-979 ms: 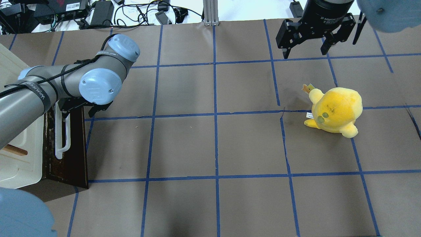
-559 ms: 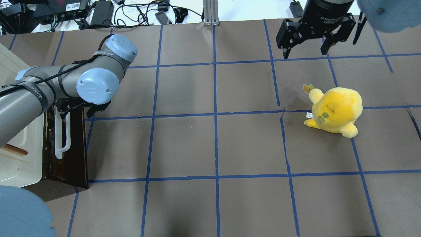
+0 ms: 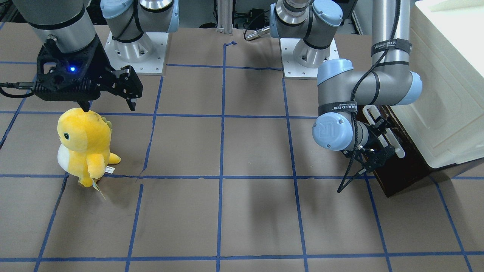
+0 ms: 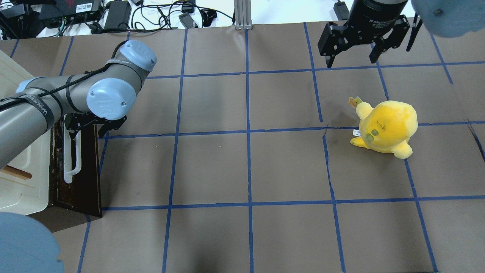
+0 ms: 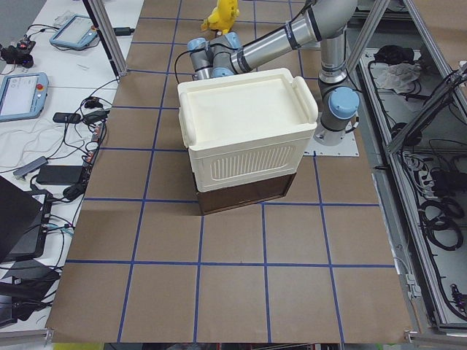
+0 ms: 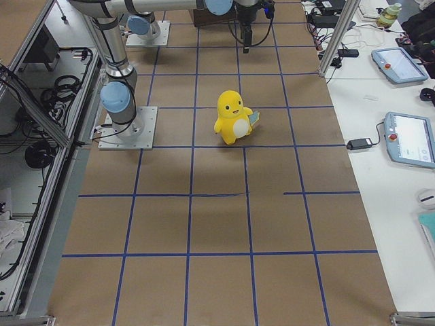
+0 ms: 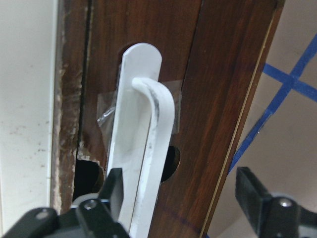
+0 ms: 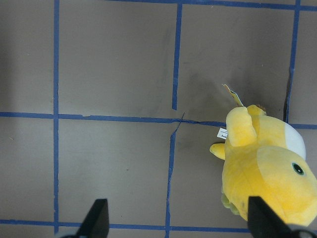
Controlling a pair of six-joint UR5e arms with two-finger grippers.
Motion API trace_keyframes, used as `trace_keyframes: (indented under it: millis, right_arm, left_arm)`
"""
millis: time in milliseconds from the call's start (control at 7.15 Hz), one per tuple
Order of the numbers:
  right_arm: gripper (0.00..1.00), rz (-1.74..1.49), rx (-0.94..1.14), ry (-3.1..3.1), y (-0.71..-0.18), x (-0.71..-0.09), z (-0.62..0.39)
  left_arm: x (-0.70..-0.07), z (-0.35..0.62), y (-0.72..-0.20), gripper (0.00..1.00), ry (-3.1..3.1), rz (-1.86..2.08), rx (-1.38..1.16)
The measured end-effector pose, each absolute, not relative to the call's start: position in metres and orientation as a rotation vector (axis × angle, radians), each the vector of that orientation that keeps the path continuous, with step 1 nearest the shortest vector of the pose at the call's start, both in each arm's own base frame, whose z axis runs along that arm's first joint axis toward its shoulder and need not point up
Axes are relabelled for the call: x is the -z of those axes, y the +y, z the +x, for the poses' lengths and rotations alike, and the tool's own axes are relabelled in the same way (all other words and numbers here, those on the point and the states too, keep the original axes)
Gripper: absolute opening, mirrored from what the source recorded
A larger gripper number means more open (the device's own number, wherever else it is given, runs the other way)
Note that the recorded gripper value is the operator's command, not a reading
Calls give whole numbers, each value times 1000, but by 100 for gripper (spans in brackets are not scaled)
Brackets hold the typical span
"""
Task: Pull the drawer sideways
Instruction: 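Lower the left gripper around the white drawer handle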
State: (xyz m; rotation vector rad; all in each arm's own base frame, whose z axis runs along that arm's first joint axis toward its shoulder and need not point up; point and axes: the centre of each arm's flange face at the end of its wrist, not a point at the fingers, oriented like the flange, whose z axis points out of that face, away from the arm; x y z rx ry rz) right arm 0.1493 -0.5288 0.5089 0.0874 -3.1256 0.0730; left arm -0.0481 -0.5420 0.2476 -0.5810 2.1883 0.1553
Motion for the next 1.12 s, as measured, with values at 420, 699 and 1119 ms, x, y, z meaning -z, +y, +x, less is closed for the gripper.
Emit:
trace_keyframes:
  millis: [420, 699, 1119]
  right_arm:
    - [100, 87, -73, -3126, -529, -509, 149]
    - [100, 86, -73, -3126, -529, -509, 149]
    - [100, 86, -73, -3126, -529, -509, 149]
  left_arm:
    - [-246, -48, -540, 70, 2186, -567, -182]
    - [-246, -48, -540, 70, 2184, -563, -183]
    - [-243, -47, -541, 60, 2181, -561, -189]
